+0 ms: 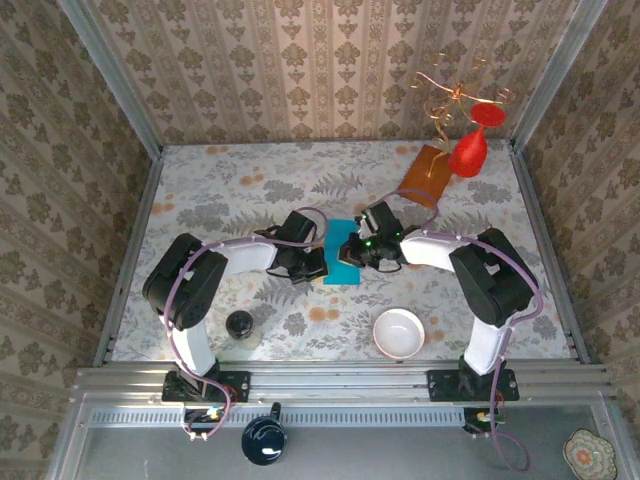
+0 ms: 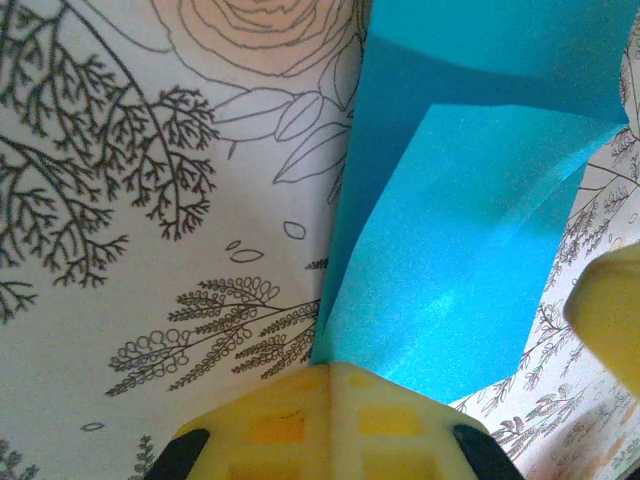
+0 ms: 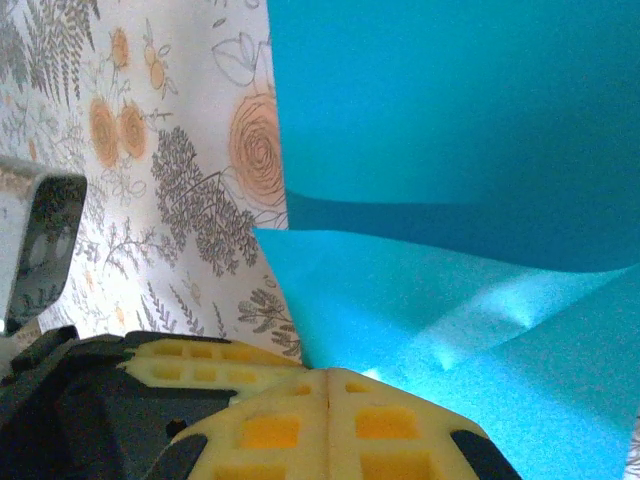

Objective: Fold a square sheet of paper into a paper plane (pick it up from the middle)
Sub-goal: Fold the triangle a second time at the center of the table, then turn over the paper at the center of the table.

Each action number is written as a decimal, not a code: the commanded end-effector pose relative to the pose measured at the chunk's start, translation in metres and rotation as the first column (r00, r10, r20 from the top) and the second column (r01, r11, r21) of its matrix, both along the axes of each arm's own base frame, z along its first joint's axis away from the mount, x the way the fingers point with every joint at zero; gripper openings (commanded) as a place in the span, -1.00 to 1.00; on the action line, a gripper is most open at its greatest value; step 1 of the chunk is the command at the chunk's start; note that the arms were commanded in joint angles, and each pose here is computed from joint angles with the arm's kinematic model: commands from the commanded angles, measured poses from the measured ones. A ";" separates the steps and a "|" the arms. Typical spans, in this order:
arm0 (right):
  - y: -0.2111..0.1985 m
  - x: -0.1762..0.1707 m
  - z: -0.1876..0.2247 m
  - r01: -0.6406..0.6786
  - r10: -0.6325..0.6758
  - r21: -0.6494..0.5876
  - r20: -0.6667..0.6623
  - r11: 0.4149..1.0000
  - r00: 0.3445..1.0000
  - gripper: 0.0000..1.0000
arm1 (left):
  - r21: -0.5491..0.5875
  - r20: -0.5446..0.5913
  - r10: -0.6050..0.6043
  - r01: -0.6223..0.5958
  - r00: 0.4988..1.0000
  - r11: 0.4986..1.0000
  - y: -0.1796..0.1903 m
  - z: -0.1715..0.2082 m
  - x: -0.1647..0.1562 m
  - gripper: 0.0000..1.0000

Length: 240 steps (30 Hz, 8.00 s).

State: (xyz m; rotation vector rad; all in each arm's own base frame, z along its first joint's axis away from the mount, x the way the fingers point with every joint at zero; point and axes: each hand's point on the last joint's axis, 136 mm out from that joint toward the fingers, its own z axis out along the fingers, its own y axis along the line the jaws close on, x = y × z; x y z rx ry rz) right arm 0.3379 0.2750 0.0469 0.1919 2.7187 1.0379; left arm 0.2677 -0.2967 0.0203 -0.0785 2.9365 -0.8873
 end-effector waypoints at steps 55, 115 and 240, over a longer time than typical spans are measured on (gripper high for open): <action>-0.061 0.048 -0.050 0.094 -0.096 -0.072 -0.026 0.993 0.995 -0.99 | 0.130 -0.151 0.047 -0.027 0.987 0.991 0.040 -0.043 -0.047 -1.00; -0.030 0.020 -0.022 0.220 -0.218 -0.003 -0.148 0.975 0.965 -0.33 | -0.078 0.052 0.065 -0.061 0.997 0.995 0.003 -0.006 0.045 -0.66; -0.128 0.033 0.167 0.328 -0.356 0.139 0.388 0.934 0.850 0.03 | 0.799 0.437 -0.387 -0.154 0.812 0.581 0.111 0.137 0.085 -0.97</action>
